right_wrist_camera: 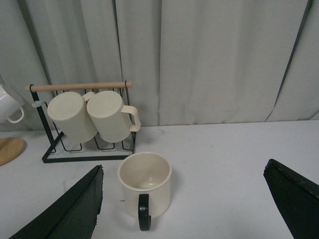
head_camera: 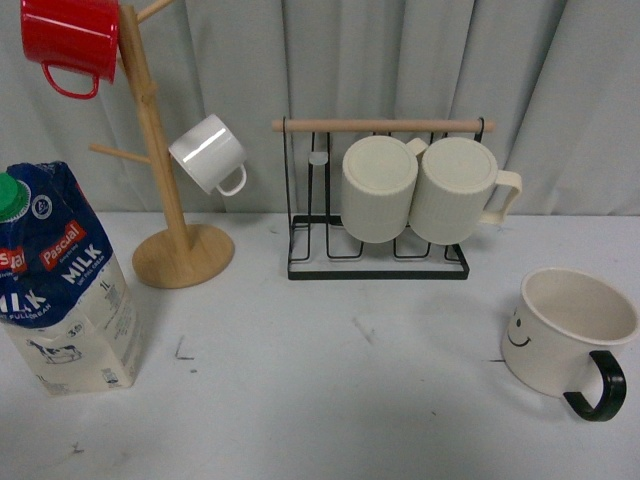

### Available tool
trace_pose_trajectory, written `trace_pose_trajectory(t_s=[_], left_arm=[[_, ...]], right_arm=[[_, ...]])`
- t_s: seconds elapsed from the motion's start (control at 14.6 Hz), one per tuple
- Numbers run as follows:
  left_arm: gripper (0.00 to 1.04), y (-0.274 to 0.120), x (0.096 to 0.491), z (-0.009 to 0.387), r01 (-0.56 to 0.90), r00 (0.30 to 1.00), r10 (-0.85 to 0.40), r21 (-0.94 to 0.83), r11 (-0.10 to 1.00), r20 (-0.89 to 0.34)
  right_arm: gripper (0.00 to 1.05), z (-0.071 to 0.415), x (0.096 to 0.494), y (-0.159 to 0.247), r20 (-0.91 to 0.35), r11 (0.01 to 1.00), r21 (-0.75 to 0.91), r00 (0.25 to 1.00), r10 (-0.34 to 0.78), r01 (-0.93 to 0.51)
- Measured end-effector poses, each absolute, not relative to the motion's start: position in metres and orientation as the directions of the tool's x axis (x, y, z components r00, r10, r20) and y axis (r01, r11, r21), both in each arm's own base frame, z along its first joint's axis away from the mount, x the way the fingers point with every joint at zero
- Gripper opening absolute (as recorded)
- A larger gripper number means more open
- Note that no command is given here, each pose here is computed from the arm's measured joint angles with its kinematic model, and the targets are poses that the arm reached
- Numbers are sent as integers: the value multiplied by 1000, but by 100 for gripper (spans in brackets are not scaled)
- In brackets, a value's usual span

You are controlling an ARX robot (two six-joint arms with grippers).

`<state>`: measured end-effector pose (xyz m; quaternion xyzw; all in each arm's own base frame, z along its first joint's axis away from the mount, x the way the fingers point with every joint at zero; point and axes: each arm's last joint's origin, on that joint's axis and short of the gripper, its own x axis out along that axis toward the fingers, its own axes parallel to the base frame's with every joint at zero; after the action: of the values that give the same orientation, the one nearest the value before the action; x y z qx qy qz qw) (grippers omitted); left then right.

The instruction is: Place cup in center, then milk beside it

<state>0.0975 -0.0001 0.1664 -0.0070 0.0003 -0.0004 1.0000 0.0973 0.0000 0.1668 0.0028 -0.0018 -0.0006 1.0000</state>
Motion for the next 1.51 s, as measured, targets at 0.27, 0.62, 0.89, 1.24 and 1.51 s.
trace_pose_trajectory(t_s=[0.27,0.62,0.89,1.24,1.51], left_arm=[[98,0,98,166,1,1000,-1,-14,1000,-1],[98,0,98,166,1,1000,-1,-14,1000,-1],[98,0,98,166,1,1000,-1,-14,1000,-1],[98,0,98,166,1,1000,-1,-14,1000,-1],[98,0,98,166,1,1000,-1,-14,1000,-1]], right_arm=[[98,167,97,0,4,1000,6,1000,-2,2],[98,167,97,0,4,1000,6,1000,-1,1],[98,167,97,0,4,1000,5,1000,-2,2],[98,167,97,0,4,1000,5,1000,-1,1],[98,167,97,0,4,1000,5,1000,-1,1]])
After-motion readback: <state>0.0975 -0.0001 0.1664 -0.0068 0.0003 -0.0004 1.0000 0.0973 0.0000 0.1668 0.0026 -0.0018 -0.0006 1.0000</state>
